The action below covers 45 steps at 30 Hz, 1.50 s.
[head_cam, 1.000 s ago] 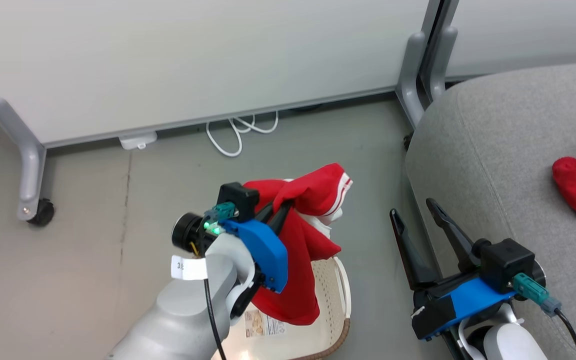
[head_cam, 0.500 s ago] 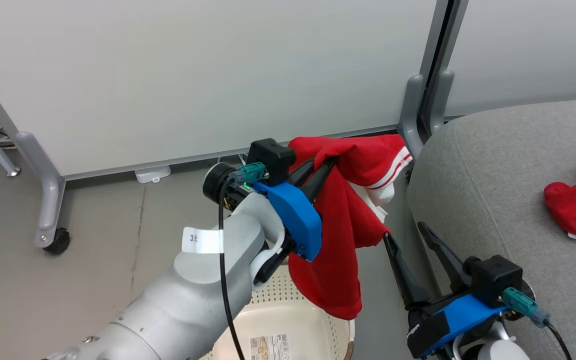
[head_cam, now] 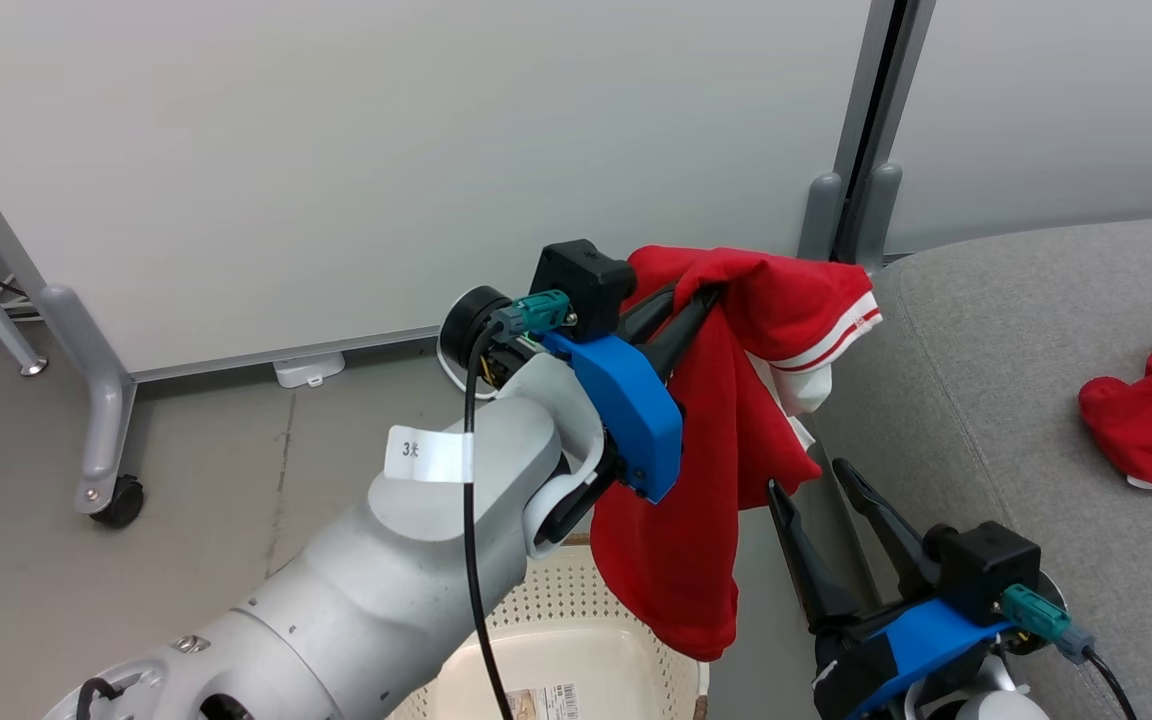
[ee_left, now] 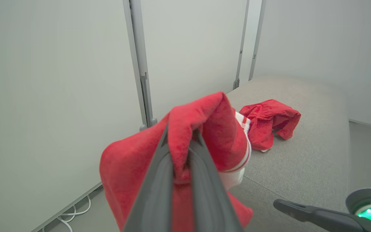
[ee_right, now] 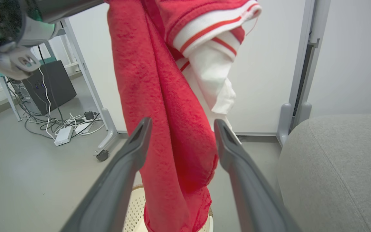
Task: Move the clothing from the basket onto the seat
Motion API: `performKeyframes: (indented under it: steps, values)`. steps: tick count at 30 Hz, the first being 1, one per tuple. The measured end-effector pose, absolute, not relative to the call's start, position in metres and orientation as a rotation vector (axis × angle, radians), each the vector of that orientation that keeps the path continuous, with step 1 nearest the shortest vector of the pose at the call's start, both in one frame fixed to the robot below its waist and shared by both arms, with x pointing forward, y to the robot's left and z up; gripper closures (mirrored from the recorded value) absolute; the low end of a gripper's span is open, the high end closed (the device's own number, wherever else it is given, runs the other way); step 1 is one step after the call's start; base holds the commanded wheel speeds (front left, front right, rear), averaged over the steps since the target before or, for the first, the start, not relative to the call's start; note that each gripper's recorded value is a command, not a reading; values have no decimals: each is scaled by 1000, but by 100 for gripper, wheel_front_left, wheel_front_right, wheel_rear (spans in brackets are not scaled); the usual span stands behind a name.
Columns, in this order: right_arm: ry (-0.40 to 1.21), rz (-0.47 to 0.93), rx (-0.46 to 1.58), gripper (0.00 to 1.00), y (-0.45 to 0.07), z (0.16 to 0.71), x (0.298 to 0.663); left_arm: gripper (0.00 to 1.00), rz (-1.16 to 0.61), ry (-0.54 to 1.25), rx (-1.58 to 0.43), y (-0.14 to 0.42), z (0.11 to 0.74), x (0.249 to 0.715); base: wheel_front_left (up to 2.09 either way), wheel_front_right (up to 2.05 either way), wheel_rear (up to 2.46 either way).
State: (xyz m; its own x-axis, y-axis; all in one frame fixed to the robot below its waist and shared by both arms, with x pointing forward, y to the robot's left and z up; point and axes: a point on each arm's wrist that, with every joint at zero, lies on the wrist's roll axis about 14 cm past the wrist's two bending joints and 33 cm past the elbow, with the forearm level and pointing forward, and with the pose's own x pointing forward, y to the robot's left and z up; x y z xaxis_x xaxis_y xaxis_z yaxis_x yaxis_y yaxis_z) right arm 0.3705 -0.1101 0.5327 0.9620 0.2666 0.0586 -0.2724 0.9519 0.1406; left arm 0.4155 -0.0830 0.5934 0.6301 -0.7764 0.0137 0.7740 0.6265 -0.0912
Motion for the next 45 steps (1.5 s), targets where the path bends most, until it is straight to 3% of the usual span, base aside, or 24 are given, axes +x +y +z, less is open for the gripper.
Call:
performKeyframes:
  steps: [9, 21, 38, 40, 45]
  values:
    - [15, 314, 147, 0, -96, 523, 370, 100, -903, 44, -95, -86, 589, 412, 0, 0, 0]
    - [101, 395, 96, 0, -71, 509, 396, 100, -910, 57, -102, -87, 584, 411, 0, 0, 0]
    - [86, 502, 9, 0, -39, 519, 427, 100, -923, 63, -96, -88, 581, 408, 0, 0, 0]
    - [89, 504, 9, 100, -38, 518, 427, 100, -923, 62, -96, -88, 582, 408, 0, 0, 0]
    - [73, 506, 13, 100, -38, 522, 429, 100, -920, 63, -94, -88, 582, 408, 0, 0, 0]
